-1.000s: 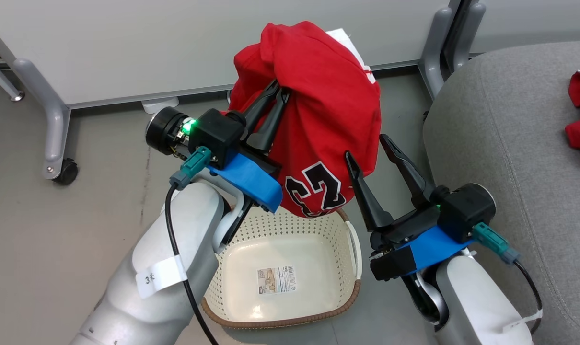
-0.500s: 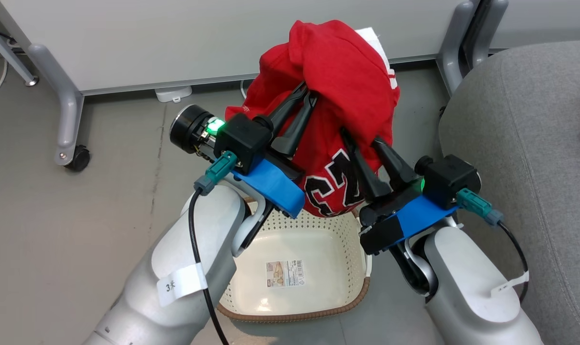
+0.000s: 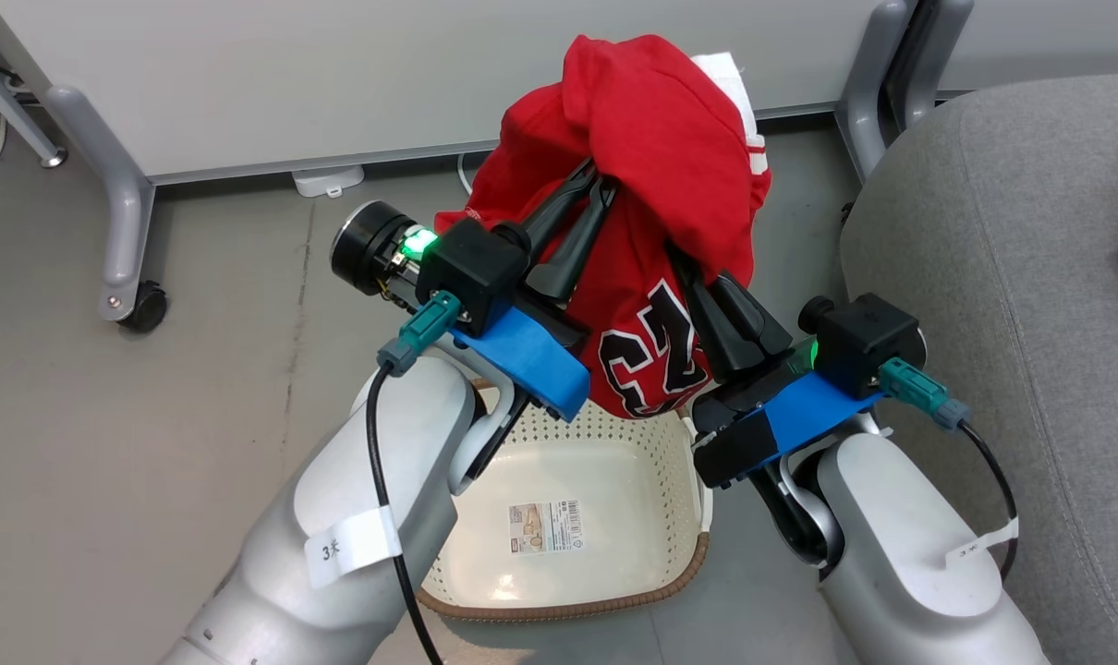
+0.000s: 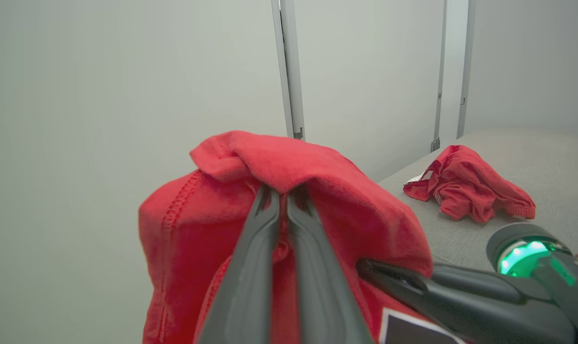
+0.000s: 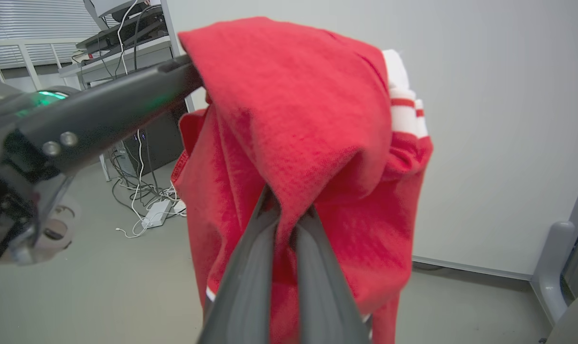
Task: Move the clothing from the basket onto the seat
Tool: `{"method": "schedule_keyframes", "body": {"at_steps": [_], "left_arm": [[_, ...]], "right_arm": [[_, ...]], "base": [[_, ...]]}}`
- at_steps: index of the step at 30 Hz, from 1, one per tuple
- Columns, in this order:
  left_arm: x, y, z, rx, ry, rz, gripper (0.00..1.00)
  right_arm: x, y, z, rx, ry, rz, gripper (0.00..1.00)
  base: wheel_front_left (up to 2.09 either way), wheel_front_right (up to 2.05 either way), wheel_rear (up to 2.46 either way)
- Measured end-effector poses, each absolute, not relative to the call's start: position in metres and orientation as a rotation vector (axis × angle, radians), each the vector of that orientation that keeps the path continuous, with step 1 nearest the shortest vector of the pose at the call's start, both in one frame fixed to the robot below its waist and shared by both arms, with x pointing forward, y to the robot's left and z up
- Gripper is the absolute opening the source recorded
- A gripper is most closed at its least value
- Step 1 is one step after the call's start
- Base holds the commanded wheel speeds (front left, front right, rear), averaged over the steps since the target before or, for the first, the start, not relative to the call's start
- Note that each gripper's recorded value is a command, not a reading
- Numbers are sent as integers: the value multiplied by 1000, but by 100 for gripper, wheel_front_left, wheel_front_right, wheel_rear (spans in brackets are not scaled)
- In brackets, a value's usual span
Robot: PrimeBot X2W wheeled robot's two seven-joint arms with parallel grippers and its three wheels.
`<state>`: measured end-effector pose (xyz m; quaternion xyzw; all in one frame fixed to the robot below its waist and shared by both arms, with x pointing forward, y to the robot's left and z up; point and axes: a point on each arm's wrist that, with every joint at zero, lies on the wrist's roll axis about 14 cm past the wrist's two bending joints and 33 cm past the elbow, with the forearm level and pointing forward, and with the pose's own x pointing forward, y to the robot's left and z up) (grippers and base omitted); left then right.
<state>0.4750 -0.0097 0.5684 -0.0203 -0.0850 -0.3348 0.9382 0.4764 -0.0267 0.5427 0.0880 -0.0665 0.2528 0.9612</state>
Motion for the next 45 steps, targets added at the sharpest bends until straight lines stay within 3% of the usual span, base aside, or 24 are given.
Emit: {"method": "schedule_keyframes", "body": {"at_steps": [2, 4, 23, 38, 45], "left_arm": [[476, -9, 566, -41, -167, -682, 0], [477, -7, 563, -39, -158, -674, 100], [480, -16, 555, -24, -148, -695, 100], [472, -79, 519, -56, -89, -879, 100], [462, -111, 503, -89, -60, -980, 100]], "right_arm": [[476, -27, 543, 178, -135, 510, 0], [476, -28, 543, 178, -136, 509, 0], [482, -55, 554, 161, -179, 436, 0], [490, -160, 555, 110, -224, 151, 0], [476, -221, 549, 82, -220, -17, 0]], "base": [[0, 0, 0], [0, 0, 0], [0, 0, 0], [0, 0, 0], [0, 0, 0]]}}
